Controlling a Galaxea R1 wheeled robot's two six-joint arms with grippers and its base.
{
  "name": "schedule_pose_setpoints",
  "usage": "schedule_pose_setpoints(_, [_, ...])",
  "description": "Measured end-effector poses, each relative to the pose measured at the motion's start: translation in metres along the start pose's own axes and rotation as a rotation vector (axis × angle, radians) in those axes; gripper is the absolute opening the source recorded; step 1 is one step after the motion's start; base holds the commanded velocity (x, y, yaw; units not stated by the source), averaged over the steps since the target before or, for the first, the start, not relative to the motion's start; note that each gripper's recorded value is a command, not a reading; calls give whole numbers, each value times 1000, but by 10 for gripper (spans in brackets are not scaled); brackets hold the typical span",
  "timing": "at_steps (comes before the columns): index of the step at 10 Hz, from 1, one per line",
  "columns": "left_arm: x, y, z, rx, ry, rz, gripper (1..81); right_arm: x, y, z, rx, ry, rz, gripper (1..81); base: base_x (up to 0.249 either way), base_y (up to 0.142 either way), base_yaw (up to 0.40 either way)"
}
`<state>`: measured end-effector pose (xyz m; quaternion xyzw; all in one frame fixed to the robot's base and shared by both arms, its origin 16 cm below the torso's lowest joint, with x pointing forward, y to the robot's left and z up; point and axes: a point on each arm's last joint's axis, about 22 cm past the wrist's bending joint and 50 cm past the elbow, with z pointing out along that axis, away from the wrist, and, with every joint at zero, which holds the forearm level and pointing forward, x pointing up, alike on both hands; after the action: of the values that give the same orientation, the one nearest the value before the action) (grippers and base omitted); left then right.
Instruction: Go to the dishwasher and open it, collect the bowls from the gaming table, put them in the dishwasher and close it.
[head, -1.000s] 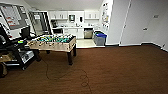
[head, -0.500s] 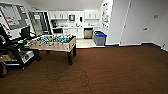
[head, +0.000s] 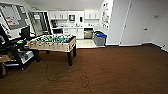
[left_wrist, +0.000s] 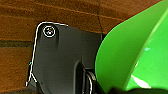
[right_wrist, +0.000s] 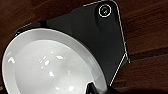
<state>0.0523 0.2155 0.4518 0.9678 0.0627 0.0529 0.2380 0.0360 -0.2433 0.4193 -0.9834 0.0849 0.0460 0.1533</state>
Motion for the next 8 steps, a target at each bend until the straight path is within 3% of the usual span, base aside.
schedule_pose_setpoints(8, [-2, 1, 0, -2, 1, -1, 10, 3, 2, -1, -3, 5, -1, 10, 120, 0, 0])
